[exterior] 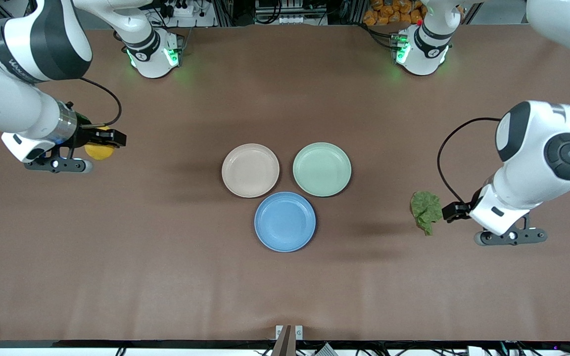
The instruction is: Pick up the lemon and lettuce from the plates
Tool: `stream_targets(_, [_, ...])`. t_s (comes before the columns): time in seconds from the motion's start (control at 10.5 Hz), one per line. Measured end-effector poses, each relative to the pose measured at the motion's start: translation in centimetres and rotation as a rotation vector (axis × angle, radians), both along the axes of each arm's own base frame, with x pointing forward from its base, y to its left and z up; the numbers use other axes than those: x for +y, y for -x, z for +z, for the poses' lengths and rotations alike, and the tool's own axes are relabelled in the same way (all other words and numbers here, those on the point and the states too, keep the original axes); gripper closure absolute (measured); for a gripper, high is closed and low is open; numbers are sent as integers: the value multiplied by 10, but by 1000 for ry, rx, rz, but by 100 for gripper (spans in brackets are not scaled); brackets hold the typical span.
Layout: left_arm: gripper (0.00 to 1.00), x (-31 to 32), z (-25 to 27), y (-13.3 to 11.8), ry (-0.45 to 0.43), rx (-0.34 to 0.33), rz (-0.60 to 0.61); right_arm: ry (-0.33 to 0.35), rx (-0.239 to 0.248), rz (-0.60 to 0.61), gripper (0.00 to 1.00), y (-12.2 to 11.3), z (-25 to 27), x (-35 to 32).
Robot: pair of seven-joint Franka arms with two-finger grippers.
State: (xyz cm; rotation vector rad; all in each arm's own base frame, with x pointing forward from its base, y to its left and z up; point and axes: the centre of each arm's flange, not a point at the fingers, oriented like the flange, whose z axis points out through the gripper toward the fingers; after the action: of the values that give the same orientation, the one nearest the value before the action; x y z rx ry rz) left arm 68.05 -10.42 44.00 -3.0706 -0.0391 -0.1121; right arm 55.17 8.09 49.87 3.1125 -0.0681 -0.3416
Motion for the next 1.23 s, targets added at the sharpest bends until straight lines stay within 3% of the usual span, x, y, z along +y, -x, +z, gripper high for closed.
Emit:
stream_targets(0.76, [0, 2, 99, 40, -48, -32, 16, -50, -34, 101, 40, 10, 32, -111])
stream_targets(1.23, [0, -2, 109, 46, -50, -37, 10, -46, -73, 96, 40, 10, 40, -117])
